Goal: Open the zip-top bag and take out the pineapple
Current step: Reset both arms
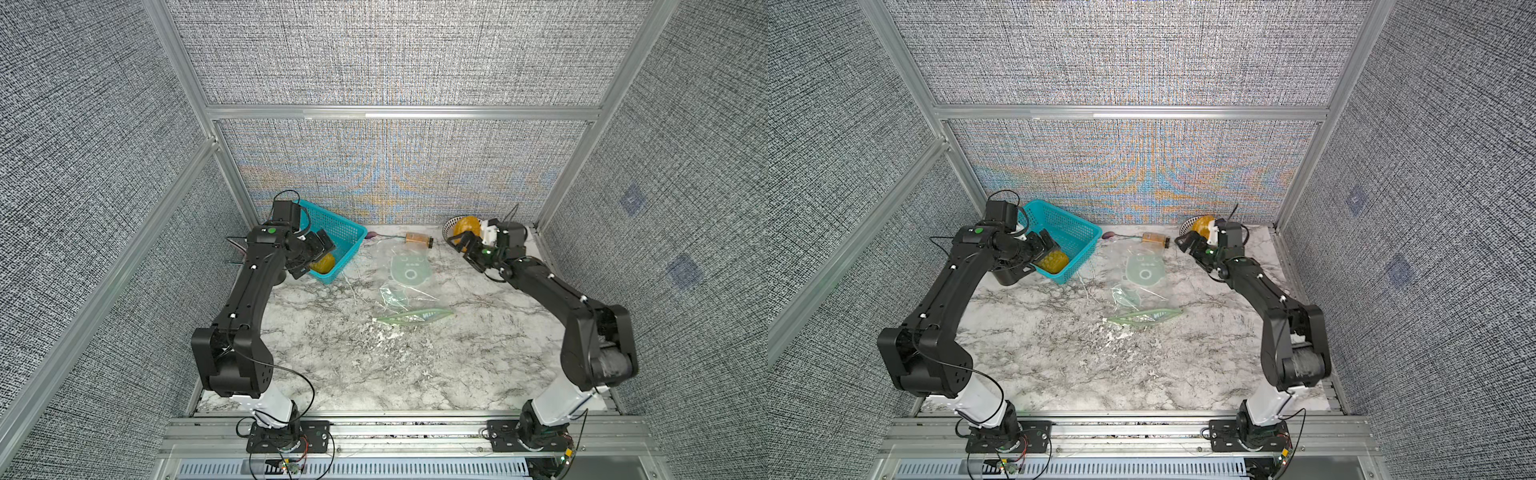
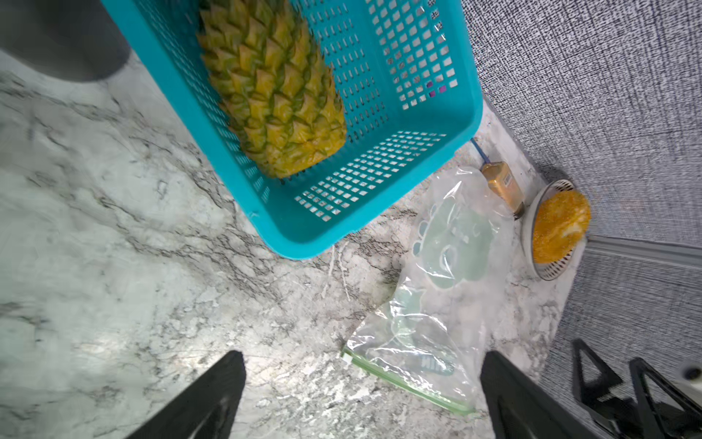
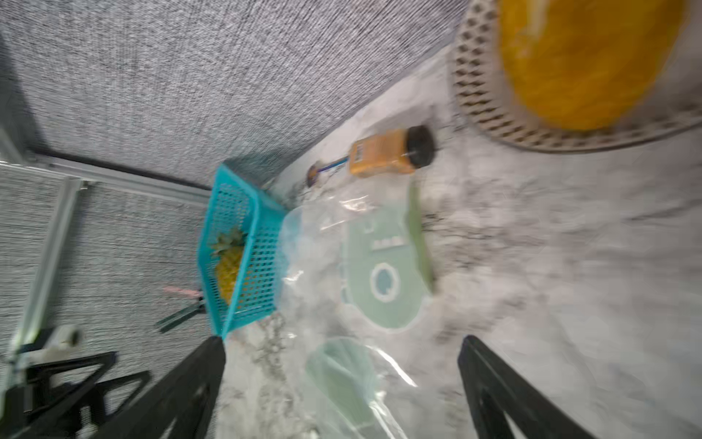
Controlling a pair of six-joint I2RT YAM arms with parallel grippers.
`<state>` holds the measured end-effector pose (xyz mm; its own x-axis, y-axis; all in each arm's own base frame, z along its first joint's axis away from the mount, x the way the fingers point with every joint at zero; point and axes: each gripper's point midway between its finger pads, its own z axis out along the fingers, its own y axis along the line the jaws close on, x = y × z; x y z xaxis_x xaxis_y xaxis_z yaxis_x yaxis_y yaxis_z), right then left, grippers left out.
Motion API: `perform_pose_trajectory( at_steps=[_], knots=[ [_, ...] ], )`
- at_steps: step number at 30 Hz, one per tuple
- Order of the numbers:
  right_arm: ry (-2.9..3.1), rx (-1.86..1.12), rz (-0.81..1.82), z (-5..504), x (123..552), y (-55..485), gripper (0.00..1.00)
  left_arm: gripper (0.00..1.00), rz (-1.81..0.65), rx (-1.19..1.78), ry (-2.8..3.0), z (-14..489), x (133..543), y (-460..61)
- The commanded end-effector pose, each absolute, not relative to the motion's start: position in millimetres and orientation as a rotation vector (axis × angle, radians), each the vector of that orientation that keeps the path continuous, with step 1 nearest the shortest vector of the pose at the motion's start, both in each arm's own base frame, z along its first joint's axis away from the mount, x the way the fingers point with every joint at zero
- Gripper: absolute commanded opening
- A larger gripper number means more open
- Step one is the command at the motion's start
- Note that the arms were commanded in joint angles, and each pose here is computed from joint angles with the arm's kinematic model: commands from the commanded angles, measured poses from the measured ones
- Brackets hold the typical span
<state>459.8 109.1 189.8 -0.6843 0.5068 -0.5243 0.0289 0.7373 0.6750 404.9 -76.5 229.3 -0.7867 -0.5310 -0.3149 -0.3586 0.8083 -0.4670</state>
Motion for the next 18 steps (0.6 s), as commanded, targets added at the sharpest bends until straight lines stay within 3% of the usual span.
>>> perform_pose_trajectory(
  at_steps=[1, 9, 13, 18],
  knots=[
    [2.240, 0.301, 0.419, 170.9, 429.9, 46.3, 0.98, 1.00, -0.258, -0.682, 2.456, 237.8, 401.5, -35.9],
    [1.713, 0.275, 0.047, 218.3, 350.6, -28.1, 0.98, 1.00, -0.059, -0.685, 2.240, 253.2, 392.8, 1.5],
    [1.686, 0.336, -0.014, 197.0, 328.2, -42.0, 0.98, 1.00, 0.007, -0.433, 2.252, 229.7, 404.6, -3.1],
    [1.749, 0.355, -0.047, 166.0, 325.7, -46.0, 0.98, 1.00, 0.168, -0.475, 2.162, 212.1, 392.0, 23.2]
  ],
)
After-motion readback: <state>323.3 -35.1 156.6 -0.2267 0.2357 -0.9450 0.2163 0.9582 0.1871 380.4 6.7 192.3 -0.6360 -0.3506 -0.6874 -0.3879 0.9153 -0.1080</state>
